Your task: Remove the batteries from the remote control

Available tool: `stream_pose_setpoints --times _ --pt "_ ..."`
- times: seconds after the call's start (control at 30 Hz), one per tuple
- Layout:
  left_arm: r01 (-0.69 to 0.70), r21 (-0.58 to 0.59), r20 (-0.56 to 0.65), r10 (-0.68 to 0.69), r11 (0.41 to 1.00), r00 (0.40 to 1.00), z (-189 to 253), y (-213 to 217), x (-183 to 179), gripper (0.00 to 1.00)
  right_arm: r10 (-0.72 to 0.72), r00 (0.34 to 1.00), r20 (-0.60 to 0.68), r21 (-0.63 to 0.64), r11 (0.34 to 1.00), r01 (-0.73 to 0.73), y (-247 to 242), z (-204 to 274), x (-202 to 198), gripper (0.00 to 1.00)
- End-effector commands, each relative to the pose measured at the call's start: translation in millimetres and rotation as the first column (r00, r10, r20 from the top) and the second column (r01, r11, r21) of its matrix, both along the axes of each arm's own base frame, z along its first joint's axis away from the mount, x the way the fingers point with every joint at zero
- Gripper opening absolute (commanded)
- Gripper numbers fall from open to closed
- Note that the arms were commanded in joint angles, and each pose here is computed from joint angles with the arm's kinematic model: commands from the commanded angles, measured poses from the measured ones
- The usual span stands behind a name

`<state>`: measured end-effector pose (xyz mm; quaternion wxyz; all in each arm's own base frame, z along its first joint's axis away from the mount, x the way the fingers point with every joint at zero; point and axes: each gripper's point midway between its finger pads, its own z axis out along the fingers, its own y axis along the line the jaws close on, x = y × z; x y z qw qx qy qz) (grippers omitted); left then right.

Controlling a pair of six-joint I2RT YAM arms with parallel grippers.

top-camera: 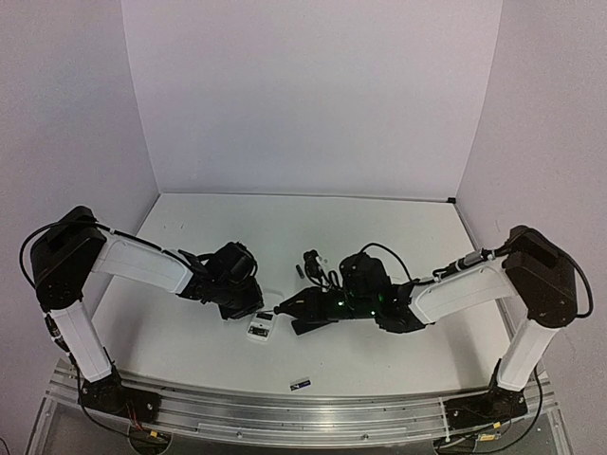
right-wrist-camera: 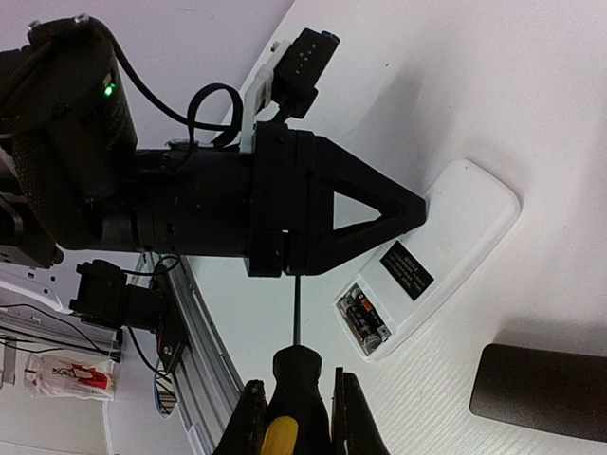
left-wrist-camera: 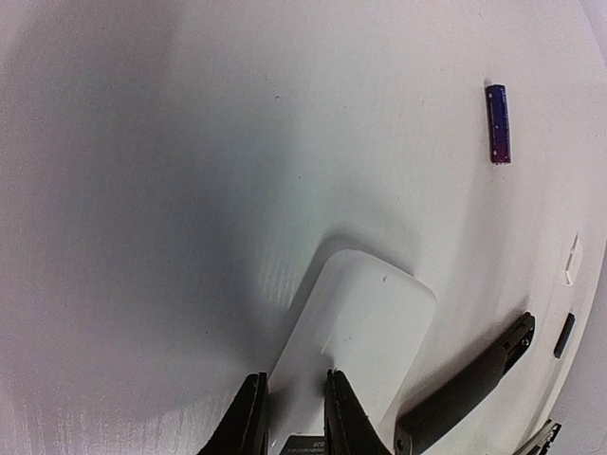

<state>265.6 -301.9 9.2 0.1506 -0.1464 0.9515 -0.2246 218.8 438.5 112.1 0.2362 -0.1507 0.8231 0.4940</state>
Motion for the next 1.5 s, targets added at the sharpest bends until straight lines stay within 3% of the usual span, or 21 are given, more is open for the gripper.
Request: stream_pose_setpoints --times 0.0,0.17,0.33,0.7,0.83,1.13,1.23,1.47 --pt "0.114 0.261 -0.367 -0.010 0.958 0.930 -83 63 -90 0.09 0.007 1.000 0.019 0.047 0.999 -0.008 6 17 1 0.00" --pt "0.114 0.249 -0.349 -0.021 0.962 0.937 -80 60 -87 0.10 -0.004 1.000 0.030 -0.004 1.000 0.004 -8 16 -3 0.00" --pt "0.113 0.200 -0.291 -0.051 0.973 0.955 -62 45 -73 0.19 -0.013 0.999 0.032 -0.066 0.998 0.015 -25 15 -8 0.00" --pt "0.130 0.124 -0.088 -0.120 0.984 0.989 7 7 -26 0.73 -0.097 0.991 0.098 -0.172 0.979 0.112 -89 28 -22 0.00" --pt "0.154 0.151 -0.042 -0.150 0.976 0.988 17 2 -15 0.88 -0.157 0.978 0.140 -0.227 0.956 0.186 -119 28 -22 0.00" --pt "0.258 0.348 -0.093 -0.241 0.901 0.966 1 -1 -15 0.93 -0.215 0.954 0.209 -0.284 0.920 0.270 -157 30 -23 0.00" --pt "0.279 0.364 -0.110 -0.257 0.889 0.960 -5 -5 -15 0.94 -0.222 0.952 0.210 -0.289 0.916 0.277 -161 28 -23 0.00" --pt "0.321 0.456 -0.156 -0.281 0.830 0.947 -21 -1 -16 0.87 -0.229 0.949 0.215 -0.290 0.914 0.286 -164 28 -24 0.00"
